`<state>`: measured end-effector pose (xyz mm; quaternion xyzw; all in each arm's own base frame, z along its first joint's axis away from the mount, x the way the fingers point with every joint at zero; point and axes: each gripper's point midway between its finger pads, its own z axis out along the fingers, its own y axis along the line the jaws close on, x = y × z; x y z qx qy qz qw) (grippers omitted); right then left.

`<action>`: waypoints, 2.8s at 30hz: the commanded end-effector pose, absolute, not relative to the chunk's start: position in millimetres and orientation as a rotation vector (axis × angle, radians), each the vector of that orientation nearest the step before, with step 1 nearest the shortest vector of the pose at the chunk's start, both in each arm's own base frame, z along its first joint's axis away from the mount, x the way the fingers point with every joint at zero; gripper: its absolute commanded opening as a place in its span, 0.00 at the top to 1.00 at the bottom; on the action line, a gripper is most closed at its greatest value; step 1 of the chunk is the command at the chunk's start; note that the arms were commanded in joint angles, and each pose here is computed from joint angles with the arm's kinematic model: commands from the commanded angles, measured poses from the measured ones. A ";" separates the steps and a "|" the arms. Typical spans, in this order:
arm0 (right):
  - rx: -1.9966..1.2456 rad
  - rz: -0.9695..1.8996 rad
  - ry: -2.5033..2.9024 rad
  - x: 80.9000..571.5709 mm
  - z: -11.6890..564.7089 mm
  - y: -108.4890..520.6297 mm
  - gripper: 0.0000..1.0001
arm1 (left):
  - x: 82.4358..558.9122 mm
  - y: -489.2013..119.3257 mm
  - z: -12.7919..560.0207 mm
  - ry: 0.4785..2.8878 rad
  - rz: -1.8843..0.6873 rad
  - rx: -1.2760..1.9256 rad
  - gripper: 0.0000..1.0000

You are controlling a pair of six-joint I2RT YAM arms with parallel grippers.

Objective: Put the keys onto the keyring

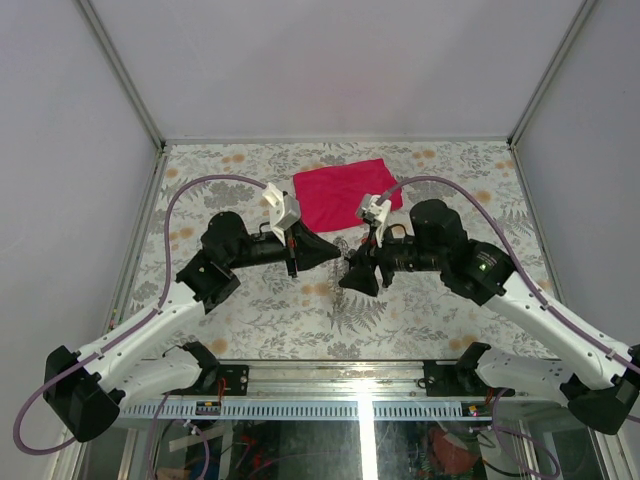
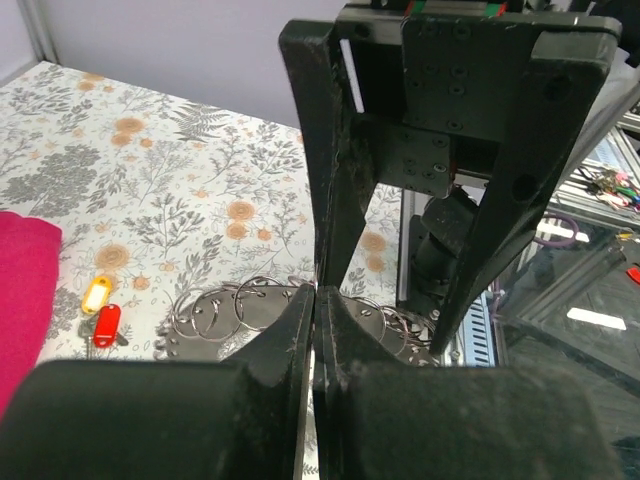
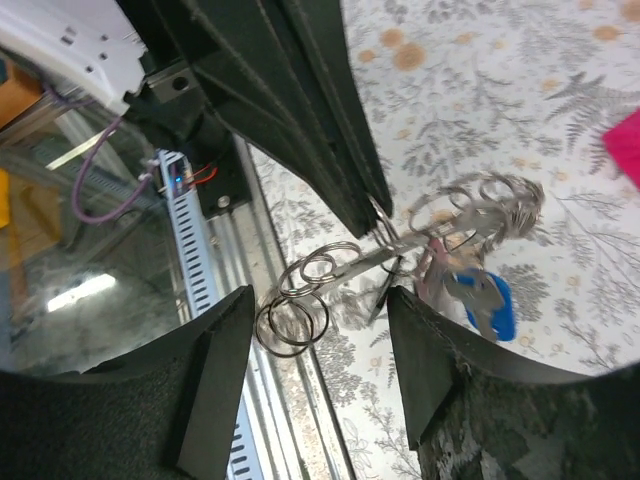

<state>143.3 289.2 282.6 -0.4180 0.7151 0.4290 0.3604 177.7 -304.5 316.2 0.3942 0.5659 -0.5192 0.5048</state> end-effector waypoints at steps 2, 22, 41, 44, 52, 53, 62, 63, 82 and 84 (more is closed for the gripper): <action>-0.908 0.931 1.809 168.8 301.7 271.4 0.38 | 189.2 -300.6 350.7 1.269 -1.188 0.871 1.00; -0.816 0.938 1.816 186.8 271.8 283.9 0.38 | 211.6 -294.8 351.7 1.333 -1.128 0.726 1.00; -0.806 0.943 1.732 195.2 275.0 291.4 0.97 | 215.0 -288.4 355.0 1.334 -1.178 0.585 0.92; -0.820 0.908 1.739 195.9 275.8 286.7 1.00 | 216.8 -285.6 358.3 1.334 -1.162 0.567 0.78; -0.850 0.736 1.806 200.9 271.7 261.4 1.00 | 218.7 -277.0 371.3 1.334 -1.096 0.566 0.63; -0.850 0.708 1.824 201.8 270.4 257.3 1.00 | 220.1 -275.6 371.0 1.342 -1.082 0.563 0.61; -0.857 0.385 2.198 209.6 227.0 217.4 1.00 | 250.0 -255.3 350.8 1.497 -0.949 0.454 0.45; -0.850 0.364 2.226 210.6 223.2 215.9 1.00 | 256.5 -250.8 345.9 1.528 -0.936 0.424 0.42; -0.713 -0.619 2.541 234.5 152.3 115.7 0.99 | 314.0 -177.0 294.0 1.799 -0.697 0.061 0.08; -0.704 -0.742 2.512 239.9 149.3 103.0 0.98 | 314.7 -175.3 292.7 1.803 -0.689 0.055 0.07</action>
